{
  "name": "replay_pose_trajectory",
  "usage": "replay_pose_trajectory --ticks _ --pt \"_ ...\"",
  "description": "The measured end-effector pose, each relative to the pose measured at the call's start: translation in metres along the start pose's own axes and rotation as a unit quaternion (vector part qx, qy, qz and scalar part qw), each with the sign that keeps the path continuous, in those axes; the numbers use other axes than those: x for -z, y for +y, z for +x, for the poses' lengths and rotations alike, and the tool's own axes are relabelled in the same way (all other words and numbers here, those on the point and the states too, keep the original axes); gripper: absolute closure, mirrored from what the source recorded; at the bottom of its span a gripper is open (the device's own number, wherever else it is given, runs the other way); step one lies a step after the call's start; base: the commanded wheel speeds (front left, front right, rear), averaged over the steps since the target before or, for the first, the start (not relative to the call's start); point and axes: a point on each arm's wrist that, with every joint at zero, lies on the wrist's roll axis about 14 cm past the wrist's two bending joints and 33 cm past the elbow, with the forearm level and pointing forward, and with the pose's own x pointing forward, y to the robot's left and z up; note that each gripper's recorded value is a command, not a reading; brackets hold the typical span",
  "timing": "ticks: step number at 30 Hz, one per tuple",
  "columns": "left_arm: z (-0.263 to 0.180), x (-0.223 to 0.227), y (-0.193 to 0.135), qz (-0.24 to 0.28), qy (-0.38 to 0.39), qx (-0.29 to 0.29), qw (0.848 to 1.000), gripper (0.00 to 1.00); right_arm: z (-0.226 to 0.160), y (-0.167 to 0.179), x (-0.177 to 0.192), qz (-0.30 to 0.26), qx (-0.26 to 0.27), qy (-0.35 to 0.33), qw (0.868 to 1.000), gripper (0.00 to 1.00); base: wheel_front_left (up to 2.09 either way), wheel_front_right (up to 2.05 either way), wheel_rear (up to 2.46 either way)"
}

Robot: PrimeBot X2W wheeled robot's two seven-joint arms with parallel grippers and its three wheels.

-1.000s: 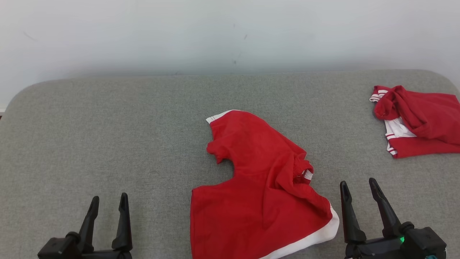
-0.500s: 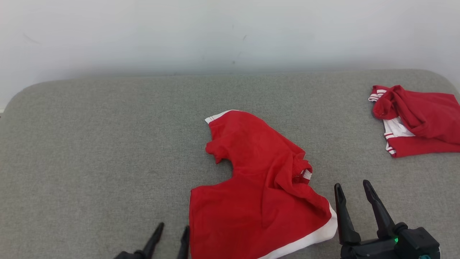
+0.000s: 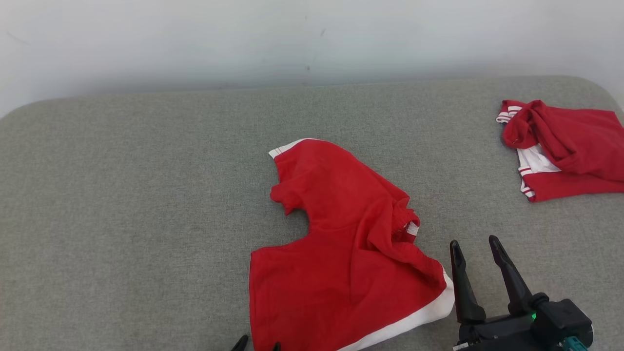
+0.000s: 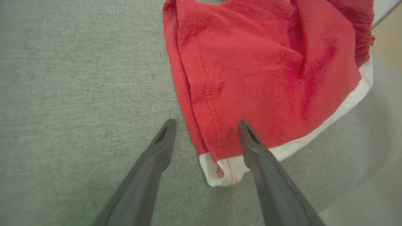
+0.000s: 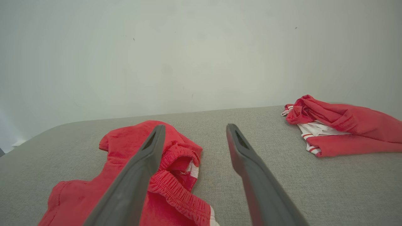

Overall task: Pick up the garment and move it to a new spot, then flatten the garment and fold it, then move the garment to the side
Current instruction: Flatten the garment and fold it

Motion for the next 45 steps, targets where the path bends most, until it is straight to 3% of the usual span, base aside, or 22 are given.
replay_pose_trajectory --ticks 3,4,5,6,12,19,25,26,27,28,35,45 --pt "0.006 0.006 -0.002 0.002 0.015 0.007 1.0 0.0 0.003 -0.001 -0.001 -0.001 0.001 -0.001 1.0 0.0 0.0 0.0 0.0" --pt "0.009 0.008 -0.004 0.003 0.018 0.012 1.0 0.37 0.003 -0.002 0.0 -0.001 0.001 0.0 1.0 0.0 0.0 0.0 0.0" --pt "0.011 0.009 -0.006 0.003 0.021 0.015 1.0 0.59 0.003 -0.002 0.001 -0.001 0.002 0.001 1.0 0.0 0.0 0.0 0.0" --pt "0.013 0.008 -0.007 0.004 0.021 0.018 1.0 1.0 0.003 -0.002 0.001 -0.001 0.002 0.001 1.0 0.0 0.0 0.0 0.0" --pt "0.023 -0.019 -0.001 -0.002 -0.015 0.013 1.0 1.0 0.004 -0.003 0.0 -0.001 0.003 -0.001 1.0 0.0 0.0 0.0 0.0" --pt "0.021 -0.078 0.054 0.016 -0.095 -0.054 0.994 1.0 0.004 -0.002 -0.001 0.001 0.003 -0.003 1.0 0.0 0.0 0.0 0.0" --pt "0.012 -0.087 0.084 0.02 -0.107 -0.095 0.99 1.0 0.001 -0.007 0.001 0.002 0.011 0.001 1.0 0.0 0.0 0.0 0.0" --pt "0.012 -0.087 0.086 0.02 -0.106 -0.097 0.989 0.89 0.001 -0.007 0.001 0.002 0.011 0.002 1.0 0.0 0.0 0.0 0.0" --pt "0.011 -0.087 0.087 0.02 -0.106 -0.098 0.989 0.16 0.0 -0.007 0.001 0.002 0.012 0.002 1.0 0.0 0.0 0.0 0.0" --pt "0.011 -0.088 0.087 0.021 -0.108 -0.1 0.989 0.0 0.0 -0.007 0.001 0.003 0.011 0.002 1.0 0.0 0.0 0.0 0.0" --pt "0.0 -0.109 0.084 0.021 -0.151 -0.109 0.982 0.0 0.002 0.0 -0.006 0.001 0.0 -0.008 1.0 0.0 0.0 0.0 0.0" --pt "-0.048 -0.153 0.101 0.044 -0.237 -0.159 0.957 0.0 0.0 0.017 -0.014 -0.008 -0.037 -0.017 0.999 0.0 0.0 0.0 0.0"
